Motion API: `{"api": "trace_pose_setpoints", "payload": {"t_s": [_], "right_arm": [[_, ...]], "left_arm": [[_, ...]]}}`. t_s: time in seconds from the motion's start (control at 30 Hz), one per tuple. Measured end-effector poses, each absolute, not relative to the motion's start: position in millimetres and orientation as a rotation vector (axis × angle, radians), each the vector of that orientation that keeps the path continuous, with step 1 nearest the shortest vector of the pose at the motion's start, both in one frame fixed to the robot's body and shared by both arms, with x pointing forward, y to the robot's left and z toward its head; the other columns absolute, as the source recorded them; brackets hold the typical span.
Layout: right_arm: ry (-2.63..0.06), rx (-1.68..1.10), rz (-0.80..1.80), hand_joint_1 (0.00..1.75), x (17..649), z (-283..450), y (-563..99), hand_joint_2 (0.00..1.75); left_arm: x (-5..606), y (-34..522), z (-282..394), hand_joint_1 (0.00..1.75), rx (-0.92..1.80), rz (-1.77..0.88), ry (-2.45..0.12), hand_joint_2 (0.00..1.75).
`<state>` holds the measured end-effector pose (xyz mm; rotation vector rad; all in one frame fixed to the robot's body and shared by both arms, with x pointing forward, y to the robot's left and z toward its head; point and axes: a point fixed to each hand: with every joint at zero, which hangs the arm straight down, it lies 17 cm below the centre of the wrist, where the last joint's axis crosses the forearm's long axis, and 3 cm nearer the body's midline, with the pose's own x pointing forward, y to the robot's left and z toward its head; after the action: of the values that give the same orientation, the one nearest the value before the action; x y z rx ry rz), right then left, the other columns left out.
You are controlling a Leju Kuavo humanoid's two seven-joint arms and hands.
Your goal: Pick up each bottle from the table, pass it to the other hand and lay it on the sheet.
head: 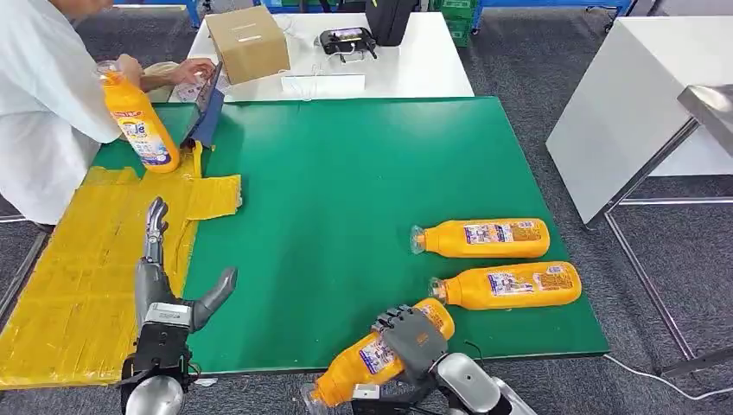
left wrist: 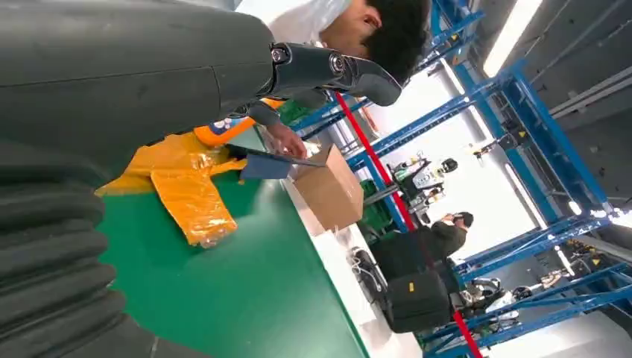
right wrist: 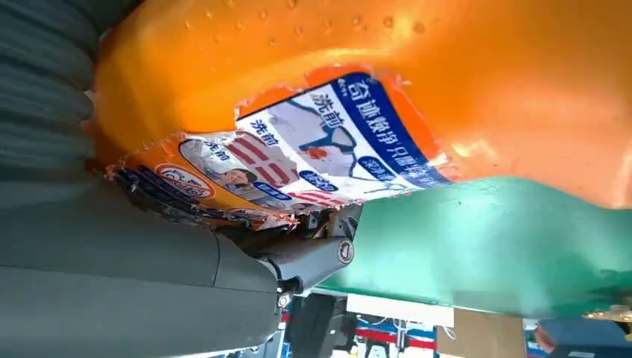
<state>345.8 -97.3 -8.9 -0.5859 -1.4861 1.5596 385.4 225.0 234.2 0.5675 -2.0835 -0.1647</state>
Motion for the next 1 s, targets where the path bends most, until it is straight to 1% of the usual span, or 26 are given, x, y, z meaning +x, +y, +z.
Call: {"api": "trace_pose_setpoints", "payload": {"t_s": [0.47,0.67,0.7,0.77,0.8,0.83,0.93,1.0], "right_arm": [[-1.509,-0.489,1.551,1.75,343.4,-5.8,-90.7,1.75],[-1.561,-0.501,1.569,1.75,338.6,2.9,-80.7,1.75],[-1.612,-0.482,1.541,1.75,336.0,11.0,-75.3,1.75],[-1.796,-0.485,1.394,1.75,329.5,52.0,-61.2,1.75],[-1.918,-0.519,1.274,1.75,330.4,94.8,-51.4,1.75],[-1.977,-0.536,1.206,1.75,331.8,118.9,-48.6,1.75],[-2.075,-0.546,1.029,1.75,334.3,165.3,-53.5,1.75],[-2.115,-0.537,0.938,1.75,335.1,182.2,-62.8,1.75]], "left_arm": [[388.2,225.2,238.2,0.00,0.560,-0.152,-2.099,1.75],[388.6,225.1,238.8,0.00,0.555,-0.144,-2.100,1.75],[388.5,225.3,238.9,0.00,0.556,-0.142,-2.100,1.75],[387.5,225.8,238.2,0.00,0.560,-0.134,-2.098,1.75],[386.8,226.4,237.5,0.00,0.564,-0.134,-2.096,1.75],[386.5,226.7,237.0,0.00,0.565,-0.133,-2.095,1.75],[385.3,227.4,236.9,0.00,0.572,-0.127,-2.096,1.75],[383.6,229.9,234.8,0.00,0.580,-0.120,-2.091,1.75]]}}
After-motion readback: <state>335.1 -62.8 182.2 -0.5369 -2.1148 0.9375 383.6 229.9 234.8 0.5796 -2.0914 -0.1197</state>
